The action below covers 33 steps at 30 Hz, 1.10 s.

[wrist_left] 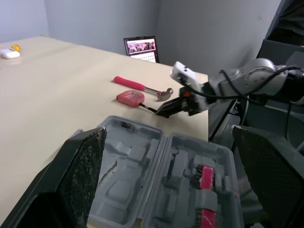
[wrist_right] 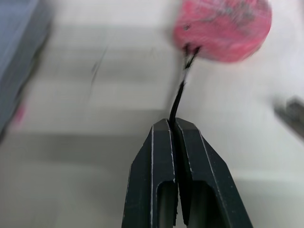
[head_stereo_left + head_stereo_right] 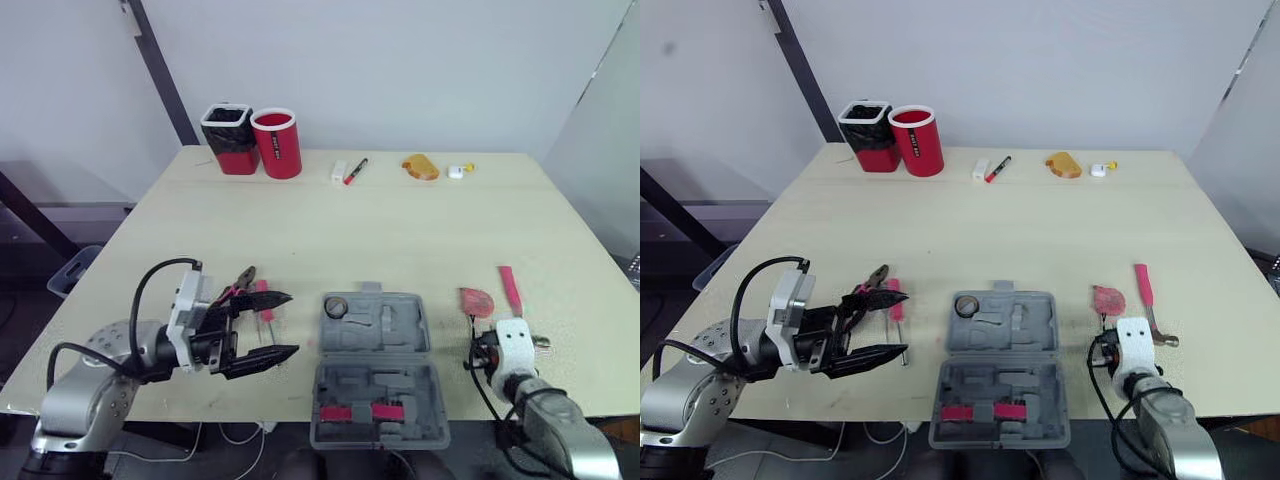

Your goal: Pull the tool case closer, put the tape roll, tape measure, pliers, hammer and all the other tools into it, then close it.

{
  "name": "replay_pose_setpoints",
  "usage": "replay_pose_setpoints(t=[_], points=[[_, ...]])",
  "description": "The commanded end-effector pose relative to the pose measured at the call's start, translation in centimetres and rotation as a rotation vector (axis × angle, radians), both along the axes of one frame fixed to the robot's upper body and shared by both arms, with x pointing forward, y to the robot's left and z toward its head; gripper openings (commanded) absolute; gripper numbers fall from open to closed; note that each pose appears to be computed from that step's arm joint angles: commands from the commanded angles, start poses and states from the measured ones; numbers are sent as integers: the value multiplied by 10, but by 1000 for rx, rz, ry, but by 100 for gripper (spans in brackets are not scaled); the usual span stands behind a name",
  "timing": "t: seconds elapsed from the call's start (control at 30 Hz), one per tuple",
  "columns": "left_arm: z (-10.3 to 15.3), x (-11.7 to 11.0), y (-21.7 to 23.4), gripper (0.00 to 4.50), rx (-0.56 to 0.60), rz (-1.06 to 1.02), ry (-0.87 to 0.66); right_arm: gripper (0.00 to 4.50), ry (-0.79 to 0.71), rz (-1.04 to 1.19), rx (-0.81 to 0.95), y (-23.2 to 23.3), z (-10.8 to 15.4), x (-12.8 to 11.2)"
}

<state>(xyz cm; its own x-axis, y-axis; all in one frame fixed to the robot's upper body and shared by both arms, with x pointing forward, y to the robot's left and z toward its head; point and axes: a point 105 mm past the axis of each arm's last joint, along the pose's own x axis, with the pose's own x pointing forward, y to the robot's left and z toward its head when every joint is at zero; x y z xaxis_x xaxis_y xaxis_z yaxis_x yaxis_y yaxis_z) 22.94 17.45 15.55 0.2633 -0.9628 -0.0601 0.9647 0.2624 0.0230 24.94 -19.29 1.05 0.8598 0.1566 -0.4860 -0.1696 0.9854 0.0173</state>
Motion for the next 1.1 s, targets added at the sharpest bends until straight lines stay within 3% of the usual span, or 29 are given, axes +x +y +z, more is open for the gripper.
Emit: replay_pose_setpoints(t=[0.03,0.23,0.33,0.4,0.43,0.47,0.73,0.83,0.93,1.0,1.1], points=[[3,-1,-1,450,-2,-10,-28,12,42,26,29,6,-6,-13],[2,-1,-1,450,-3,-9,-26,12,19,-3,31,6,0,-10],[2,0,-1,450,-3,-8,-25,86,10,-31,11,2,2,-1],[2,0,-1,450,-3,-7,-24,163,4,-47,14,1,5,6],[2,0,-2,450,-4,-7,-24,233,3,-51,16,2,5,10],[2,0,-2,450,-4,-7,-24,264,2,-55,16,3,5,12],[2,0,-1,450,-2,-2,-30,264,-6,-150,-15,-4,3,31],[3,0,-1,450,-2,1,-33,198,-6,-171,-17,-7,2,32],[2,-1,-1,450,-3,1,-31,66,0,-171,-18,-10,-1,31],[3,-2,-1,450,-7,-6,-31,4,1,-165,-19,-10,-1,31],[4,-3,-2,450,-14,-16,-37,4,4,-142,-35,-11,-3,30]])
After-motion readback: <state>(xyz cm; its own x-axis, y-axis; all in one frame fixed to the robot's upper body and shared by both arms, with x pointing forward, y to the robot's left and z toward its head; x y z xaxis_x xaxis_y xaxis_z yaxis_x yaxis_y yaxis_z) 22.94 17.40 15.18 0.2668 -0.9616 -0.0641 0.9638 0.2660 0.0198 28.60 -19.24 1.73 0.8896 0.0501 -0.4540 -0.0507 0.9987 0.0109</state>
